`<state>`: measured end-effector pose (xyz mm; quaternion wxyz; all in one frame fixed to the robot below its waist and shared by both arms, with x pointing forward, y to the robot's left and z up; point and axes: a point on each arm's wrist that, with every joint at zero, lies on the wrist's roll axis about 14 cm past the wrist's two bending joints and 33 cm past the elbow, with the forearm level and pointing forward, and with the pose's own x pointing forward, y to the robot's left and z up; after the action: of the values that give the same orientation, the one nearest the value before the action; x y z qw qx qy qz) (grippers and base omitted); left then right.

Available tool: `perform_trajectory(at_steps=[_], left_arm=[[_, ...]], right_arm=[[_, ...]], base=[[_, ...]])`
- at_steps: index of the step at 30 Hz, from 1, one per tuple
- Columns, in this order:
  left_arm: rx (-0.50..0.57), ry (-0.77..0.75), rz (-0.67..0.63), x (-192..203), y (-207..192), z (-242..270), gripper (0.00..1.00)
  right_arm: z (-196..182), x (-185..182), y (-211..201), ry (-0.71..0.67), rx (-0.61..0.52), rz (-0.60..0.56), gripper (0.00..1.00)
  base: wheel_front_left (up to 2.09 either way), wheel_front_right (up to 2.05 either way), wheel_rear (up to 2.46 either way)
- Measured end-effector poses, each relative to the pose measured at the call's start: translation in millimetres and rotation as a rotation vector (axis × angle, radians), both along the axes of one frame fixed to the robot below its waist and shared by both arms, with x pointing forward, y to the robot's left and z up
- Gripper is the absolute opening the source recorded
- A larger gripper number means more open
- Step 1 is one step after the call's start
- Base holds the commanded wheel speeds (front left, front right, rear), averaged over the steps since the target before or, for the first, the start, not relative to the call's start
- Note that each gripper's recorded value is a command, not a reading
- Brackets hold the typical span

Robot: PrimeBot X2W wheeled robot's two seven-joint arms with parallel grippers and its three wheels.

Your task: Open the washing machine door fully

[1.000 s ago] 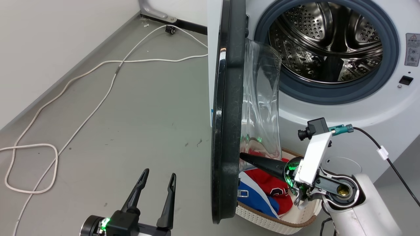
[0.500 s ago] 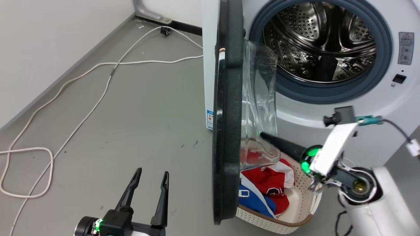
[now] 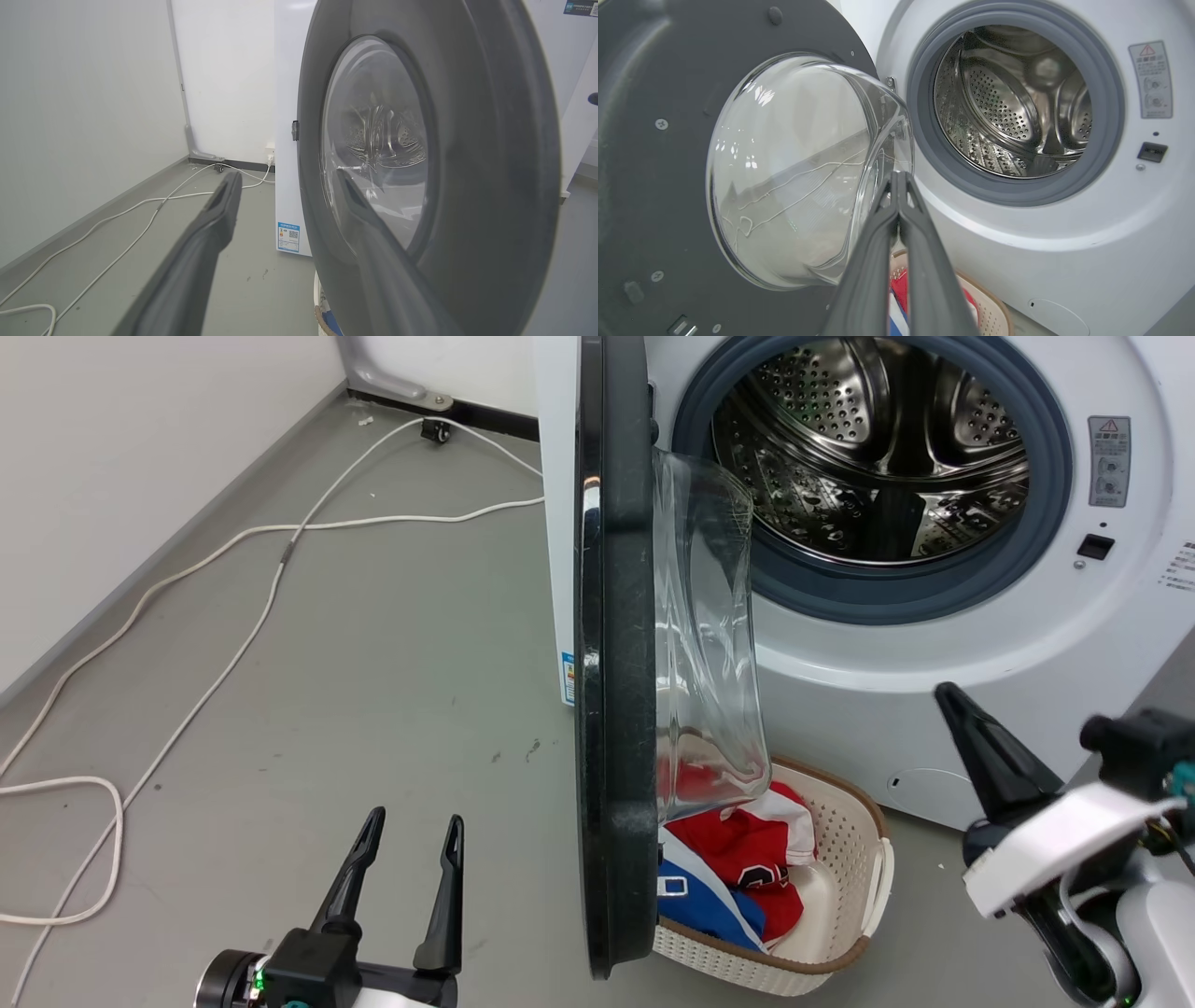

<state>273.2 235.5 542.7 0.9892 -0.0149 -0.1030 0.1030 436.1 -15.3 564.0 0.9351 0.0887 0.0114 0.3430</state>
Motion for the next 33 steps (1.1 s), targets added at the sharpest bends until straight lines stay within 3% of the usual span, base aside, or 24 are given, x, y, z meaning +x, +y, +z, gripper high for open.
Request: perform_trajectory(at_steps=[3, 11, 12, 13, 33], left_arm=[[-0.001, 0.000, -0.008, 2, -2, 0, 1.00], [-0.005, 0.005, -0.030, 5, -7, -2, 1.00], [-0.005, 0.005, -0.033, 5, -7, -2, 1.00], [-0.005, 0.007, -0.036, 6, -8, -3, 1.00], [-0.012, 0.039, -0.070, 11, -16, -12, 1.00]], right_arm=[[-7, 0, -18, -0.087, -0.040, -0.072, 0.00], [-22, -13, -54, -0.149, 0.009, -0.276, 0.00], [-24, -15, -58, -0.145, 0.016, -0.298, 0.55], [-27, -17, -59, -0.147, 0.008, -0.309, 1.00], [-45, -35, -60, -0.119, -0.021, -0.345, 1.00]], base=[[0.00, 0.00, 0.00], [0.00, 0.00, 0.00], [0.00, 0.00, 0.00], [0.00, 0.00, 0.00], [0.00, 0.00, 0.00]])
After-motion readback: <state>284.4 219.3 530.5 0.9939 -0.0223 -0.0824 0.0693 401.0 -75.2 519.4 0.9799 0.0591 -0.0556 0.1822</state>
